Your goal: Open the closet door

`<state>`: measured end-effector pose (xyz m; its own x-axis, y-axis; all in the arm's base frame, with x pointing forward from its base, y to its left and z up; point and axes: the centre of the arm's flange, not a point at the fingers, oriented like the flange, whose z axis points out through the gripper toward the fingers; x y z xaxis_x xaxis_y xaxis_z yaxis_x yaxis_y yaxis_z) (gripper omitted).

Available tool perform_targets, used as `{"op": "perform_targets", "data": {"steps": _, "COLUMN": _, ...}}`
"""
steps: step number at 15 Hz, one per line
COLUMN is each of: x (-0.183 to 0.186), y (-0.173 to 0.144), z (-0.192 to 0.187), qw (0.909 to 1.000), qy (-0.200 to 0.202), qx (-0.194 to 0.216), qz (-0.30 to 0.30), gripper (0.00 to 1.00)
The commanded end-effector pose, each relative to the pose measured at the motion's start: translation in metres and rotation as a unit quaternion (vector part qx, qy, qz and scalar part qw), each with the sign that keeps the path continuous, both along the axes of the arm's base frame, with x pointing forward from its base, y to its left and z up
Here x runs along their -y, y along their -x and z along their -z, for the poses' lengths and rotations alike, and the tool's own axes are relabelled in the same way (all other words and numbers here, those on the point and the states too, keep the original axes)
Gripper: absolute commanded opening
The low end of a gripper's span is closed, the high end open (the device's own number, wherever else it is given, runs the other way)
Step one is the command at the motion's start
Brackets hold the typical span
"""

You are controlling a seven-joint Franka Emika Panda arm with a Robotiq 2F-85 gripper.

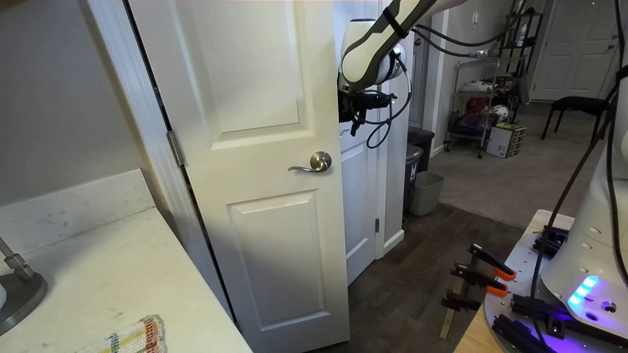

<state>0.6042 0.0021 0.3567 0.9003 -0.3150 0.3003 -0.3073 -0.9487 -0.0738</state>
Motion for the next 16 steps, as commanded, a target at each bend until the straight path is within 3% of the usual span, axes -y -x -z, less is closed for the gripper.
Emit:
{"op": "perform_targets", "data": {"steps": 1, "x": 0.000, "y": 0.009, "z": -0.008, "qw": 0.9996, "qy": -0.001, "qx": -0.018, "qz": -0.021, "gripper": 1.00}}
{"op": "perform_targets", "data": {"steps": 6, "x": -0.006, "y": 0.008, "z": -0.007, "qw": 0.9990, "qy": -0.004, "qx": -0.017, "qz": -0.040, "gripper": 1.00}}
{"op": "perform_targets", "data": {"steps": 10, "x": -0.028, "y": 0.010, "z": -0.007, "qw": 0.9957, "qy": -0.017, "qx": -0.019, "qz": -0.089, "gripper": 1.00}}
{"op": "perform_targets", "data": {"steps": 16, "x": -0.047, "y": 0.018, "z": -0.001, "qw": 0.9872, "qy": -0.017, "qx": -0.058, "qz": -0.148, "gripper": 1.00}}
